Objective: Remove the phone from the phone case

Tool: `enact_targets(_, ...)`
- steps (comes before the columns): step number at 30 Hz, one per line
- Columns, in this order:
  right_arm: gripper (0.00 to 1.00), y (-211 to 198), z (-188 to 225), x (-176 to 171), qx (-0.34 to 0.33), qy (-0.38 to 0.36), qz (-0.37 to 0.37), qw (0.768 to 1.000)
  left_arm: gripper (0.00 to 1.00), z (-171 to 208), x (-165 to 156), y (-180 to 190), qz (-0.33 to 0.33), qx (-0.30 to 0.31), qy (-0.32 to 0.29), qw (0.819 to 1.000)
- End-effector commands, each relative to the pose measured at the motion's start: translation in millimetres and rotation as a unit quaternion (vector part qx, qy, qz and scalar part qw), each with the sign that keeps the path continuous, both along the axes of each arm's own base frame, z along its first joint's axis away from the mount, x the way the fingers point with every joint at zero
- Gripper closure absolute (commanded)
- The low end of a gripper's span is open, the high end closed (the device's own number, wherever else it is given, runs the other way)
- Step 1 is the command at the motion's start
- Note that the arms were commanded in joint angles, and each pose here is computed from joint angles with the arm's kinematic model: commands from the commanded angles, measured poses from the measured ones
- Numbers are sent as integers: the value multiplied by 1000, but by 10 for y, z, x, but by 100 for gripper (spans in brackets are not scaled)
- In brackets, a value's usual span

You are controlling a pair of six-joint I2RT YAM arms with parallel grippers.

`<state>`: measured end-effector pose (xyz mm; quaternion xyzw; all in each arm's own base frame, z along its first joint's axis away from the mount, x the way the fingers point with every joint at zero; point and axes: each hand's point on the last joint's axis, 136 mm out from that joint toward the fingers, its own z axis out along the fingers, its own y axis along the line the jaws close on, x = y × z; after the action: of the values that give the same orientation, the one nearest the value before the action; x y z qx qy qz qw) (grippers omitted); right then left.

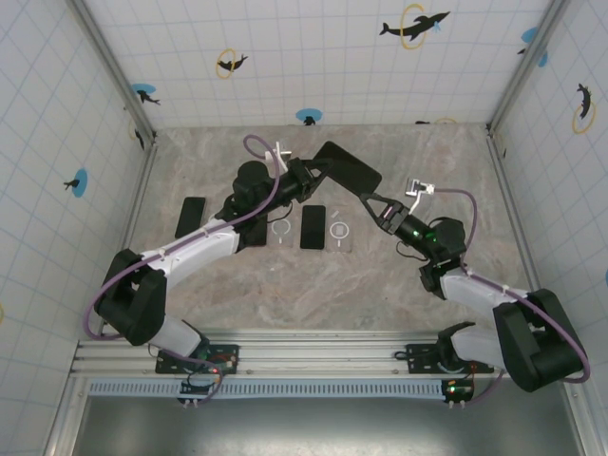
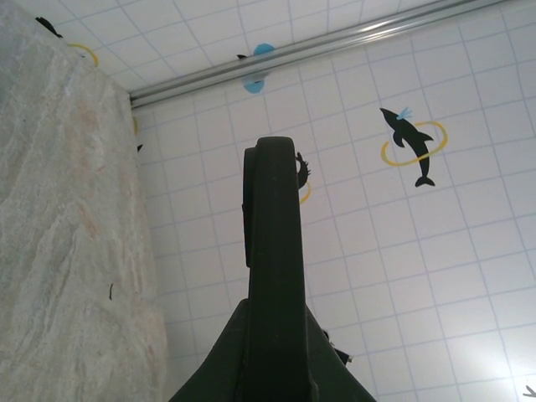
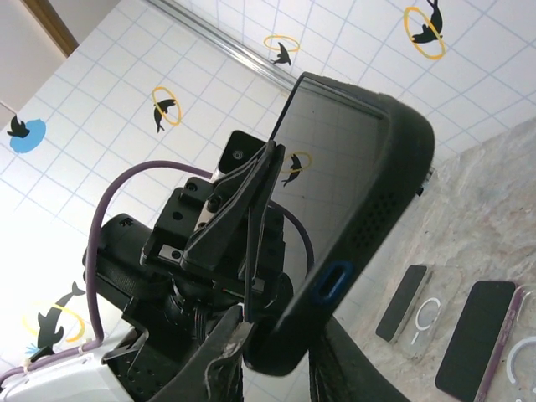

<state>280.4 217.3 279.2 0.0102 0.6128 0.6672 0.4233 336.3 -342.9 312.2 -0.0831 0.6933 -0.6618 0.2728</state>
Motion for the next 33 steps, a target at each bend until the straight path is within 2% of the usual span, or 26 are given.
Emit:
enact_targets(1,81,23,151,38,5,-26,4,1000,98,384,-97,4,-18,-42,-44,998)
enact_targets(15,88,63,-100,78,-73,-43,-6,996,100,634,-207,39,-39,-109,-17,993)
enact_targets(18,89,42,-179,108,-90,-38,-13,995,100,593,-259,45,-47,-117,-7,992)
enact_targets(23,90,-7,-188,184,-88,-26,-22,996,100,641,-321,18,-61,-117,-13,991)
enact_targets(29,90,-39,-387,239,-122,2,-26,992,100,708,-389,-3,-79,-125,-21,989)
enact_targets(33,89,-71,-327,228,-115,-5,-28,993,100,628,-405,-23,-82,-98,-28,991)
